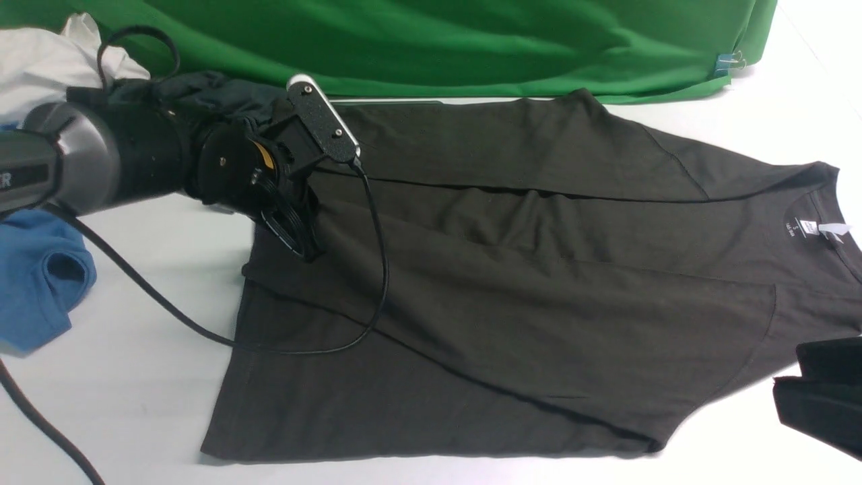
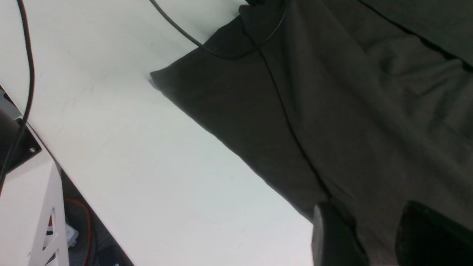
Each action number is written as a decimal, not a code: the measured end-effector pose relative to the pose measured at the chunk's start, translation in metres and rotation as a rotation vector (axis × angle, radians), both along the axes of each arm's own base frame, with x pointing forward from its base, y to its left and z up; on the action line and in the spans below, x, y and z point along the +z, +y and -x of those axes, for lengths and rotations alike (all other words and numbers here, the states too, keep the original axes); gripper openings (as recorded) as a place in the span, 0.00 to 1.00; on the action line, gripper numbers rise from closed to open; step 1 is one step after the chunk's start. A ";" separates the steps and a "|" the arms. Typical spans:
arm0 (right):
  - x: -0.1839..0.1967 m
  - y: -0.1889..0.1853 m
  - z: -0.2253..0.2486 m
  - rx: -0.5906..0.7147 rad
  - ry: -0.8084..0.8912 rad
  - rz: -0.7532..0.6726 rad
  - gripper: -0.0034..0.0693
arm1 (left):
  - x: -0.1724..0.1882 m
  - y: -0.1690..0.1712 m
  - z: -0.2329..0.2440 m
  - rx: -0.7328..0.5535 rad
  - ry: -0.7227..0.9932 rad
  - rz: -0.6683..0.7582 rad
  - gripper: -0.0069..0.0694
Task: Fold a long-sleeved shirt on a white desktop.
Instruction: 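Fold the left side of the black T-shirt inward over its body, then grab the top left corner of the dark shirt with the left gripper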
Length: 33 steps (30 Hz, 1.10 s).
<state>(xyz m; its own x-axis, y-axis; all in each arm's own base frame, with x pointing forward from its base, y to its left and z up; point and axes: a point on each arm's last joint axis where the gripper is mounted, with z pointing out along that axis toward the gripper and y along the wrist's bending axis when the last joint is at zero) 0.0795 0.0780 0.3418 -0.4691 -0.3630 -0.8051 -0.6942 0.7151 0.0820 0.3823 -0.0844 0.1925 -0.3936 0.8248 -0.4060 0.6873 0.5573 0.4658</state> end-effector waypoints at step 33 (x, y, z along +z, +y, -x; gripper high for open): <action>0.079 -0.013 -0.023 -0.191 -0.260 0.049 0.37 | 0.038 0.042 -0.085 0.140 0.060 0.081 0.26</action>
